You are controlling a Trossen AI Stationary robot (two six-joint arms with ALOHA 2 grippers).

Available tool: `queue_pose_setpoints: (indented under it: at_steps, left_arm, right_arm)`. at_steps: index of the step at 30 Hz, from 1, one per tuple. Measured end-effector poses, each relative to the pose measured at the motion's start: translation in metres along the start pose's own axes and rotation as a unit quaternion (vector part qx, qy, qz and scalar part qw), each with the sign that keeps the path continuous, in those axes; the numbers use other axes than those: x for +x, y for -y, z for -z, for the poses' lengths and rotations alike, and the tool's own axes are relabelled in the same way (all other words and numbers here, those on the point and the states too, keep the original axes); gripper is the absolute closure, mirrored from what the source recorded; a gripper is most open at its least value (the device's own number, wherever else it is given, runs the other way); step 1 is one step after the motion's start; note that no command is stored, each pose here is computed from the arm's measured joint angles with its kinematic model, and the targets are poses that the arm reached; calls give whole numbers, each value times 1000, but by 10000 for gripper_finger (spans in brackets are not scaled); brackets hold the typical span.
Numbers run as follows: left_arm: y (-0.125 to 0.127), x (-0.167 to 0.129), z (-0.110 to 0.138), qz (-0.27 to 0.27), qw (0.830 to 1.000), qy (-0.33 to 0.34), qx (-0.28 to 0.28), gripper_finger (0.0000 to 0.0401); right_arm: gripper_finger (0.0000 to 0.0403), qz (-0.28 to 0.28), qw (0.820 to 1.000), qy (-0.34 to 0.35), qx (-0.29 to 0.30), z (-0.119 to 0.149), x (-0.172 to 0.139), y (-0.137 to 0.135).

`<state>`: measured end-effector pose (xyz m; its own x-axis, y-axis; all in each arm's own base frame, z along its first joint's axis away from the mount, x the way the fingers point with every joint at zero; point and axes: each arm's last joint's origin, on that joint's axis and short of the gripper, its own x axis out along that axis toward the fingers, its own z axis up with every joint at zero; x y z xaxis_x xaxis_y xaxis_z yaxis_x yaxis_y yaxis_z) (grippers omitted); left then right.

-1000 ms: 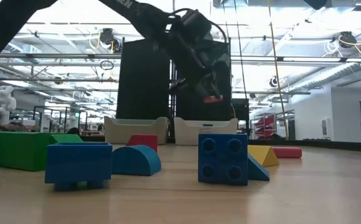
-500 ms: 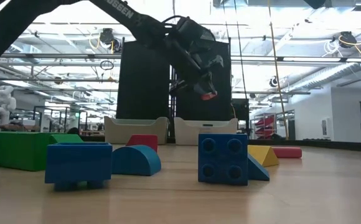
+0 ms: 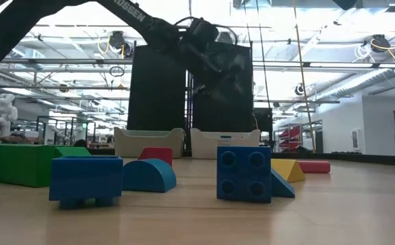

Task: Sort blocks by size
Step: Put the orange rectangular block into the white bin

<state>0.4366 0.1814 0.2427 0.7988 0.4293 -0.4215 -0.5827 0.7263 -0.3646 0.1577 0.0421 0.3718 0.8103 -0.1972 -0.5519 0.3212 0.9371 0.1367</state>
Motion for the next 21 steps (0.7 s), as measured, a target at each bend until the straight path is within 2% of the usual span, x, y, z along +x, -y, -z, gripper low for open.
queue_pose_setpoints:
  at_steps: [3,6,10,14,18,21]
  left_arm:
    - [27,-7,9,95,994,-40,25,157]
    - [64,-16,39,160,978,-108,80,156]
    - [111,-30,87,172,958,-162,163,156]
    - [142,-33,135,188,943,-159,225,155]
    - [158,-27,173,204,933,-154,255,155]
    - [158,-16,192,210,931,-154,256,155]
  right_arm:
    - [403,0,1000,0,0,0,0,0]
    - [403,0,1000,0,-1,0,0,0]
    - [403,0,1000,0,2,0,0,0]
    - [403,-2,1000,3,5,-1,0,0]
    - [403,-5,1000,9,9,-2,0,-1]
    - [403,-6,1000,10,19,-2,0,-1]
